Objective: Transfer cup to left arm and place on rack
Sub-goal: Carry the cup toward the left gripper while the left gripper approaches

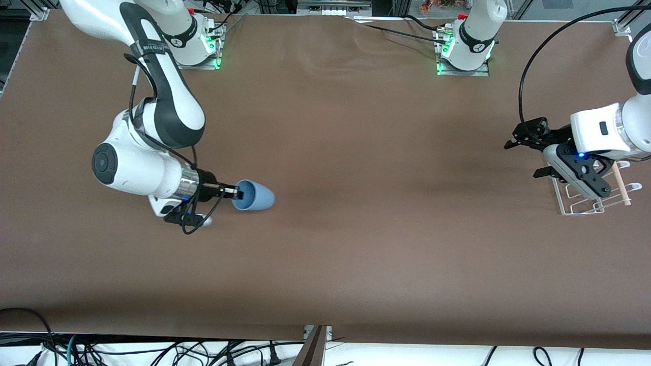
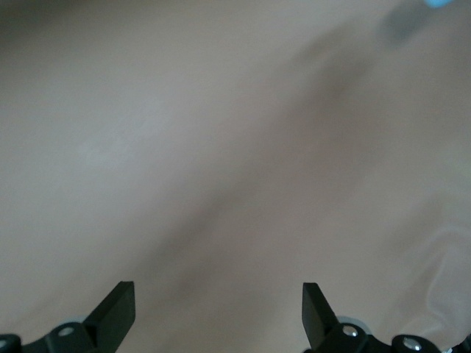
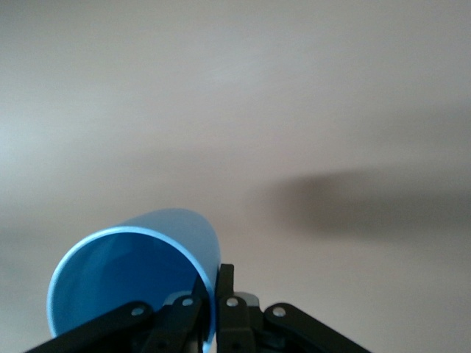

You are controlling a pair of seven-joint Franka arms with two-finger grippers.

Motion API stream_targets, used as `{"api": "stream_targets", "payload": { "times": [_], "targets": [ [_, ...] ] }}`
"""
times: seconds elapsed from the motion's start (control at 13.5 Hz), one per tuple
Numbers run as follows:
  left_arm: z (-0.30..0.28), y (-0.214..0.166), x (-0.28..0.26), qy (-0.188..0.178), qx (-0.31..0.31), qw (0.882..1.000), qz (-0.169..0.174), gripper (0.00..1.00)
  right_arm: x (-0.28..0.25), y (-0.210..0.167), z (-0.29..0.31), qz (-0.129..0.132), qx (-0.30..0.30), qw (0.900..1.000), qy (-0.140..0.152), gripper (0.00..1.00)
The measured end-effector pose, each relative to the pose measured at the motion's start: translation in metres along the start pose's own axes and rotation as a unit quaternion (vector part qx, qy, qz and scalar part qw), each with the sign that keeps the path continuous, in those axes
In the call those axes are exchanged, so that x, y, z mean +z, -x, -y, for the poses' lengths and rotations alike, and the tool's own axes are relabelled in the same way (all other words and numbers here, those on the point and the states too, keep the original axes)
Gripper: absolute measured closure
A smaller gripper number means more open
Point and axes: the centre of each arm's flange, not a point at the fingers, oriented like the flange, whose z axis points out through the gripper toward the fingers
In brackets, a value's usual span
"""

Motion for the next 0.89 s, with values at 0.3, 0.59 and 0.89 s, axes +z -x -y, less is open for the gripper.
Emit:
{"api": "stream_targets", "payload": {
  "times": [0.3, 0.59, 0.89],
  "targets": [
    [-0.004, -0.031, 0.032, 0.022, 0.127, 0.989, -0.066, 0.0, 0.036, 0.024, 0.055, 0.052, 0.099, 0.982, -0.153, 0.95],
    [-0.022, -0.072, 0.091, 0.028, 0.256, 0.962, -0.092, 0.0, 0.065, 0.048, 0.109, 0.066, 0.202, 0.955, -0.205, 0.95],
    [-0.048, -0.101, 0.13, 0.017, 0.336, 0.935, -0.108, 0.0, 0.084, 0.056, 0.13, 0.087, 0.255, 0.935, -0.231, 0.95]
  ]
}}
